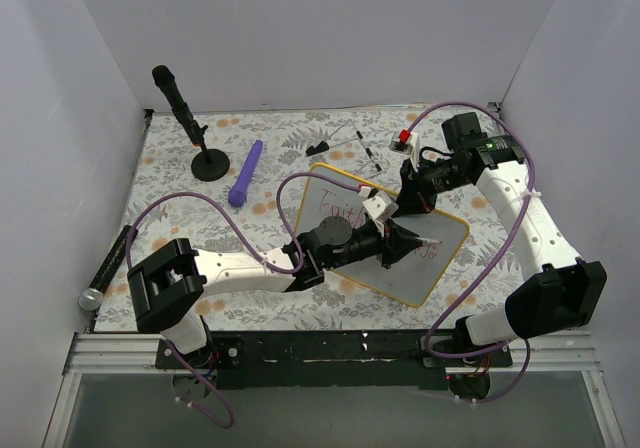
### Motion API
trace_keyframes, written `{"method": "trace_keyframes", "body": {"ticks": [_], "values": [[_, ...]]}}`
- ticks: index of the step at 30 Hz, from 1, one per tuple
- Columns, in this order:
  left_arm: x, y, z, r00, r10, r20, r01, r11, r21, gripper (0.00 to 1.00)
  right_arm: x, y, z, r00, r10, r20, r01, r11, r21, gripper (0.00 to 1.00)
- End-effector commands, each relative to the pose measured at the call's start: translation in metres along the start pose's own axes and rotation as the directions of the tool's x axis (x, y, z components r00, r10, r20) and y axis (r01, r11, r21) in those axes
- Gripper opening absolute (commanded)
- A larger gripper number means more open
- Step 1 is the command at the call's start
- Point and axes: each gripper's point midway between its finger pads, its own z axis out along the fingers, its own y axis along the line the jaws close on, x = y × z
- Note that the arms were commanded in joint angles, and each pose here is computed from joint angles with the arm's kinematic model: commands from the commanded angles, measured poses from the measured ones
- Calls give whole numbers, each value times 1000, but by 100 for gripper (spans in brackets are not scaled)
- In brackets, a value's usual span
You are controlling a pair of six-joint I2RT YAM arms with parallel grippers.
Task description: Write a sentence on the whiteboard
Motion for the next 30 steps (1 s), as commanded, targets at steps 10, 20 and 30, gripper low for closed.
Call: {"method": "trace_keyframes", "body": {"ticks": [10,20,30], "values": [[-16,-17,3,1000,-5,28,3,997,82,0,-23,17,-7,992,-73,103,78,996,-47,1],[-10,-11,7,1000,1,8,-1,998,58,0,-23,16,-7,992,-75,105,80,996,-45,1],[-2,0,12,1000,8,-20,-8,1000,7,0,-23,16,-7,992,-75,106,80,996,-46,1]]}}
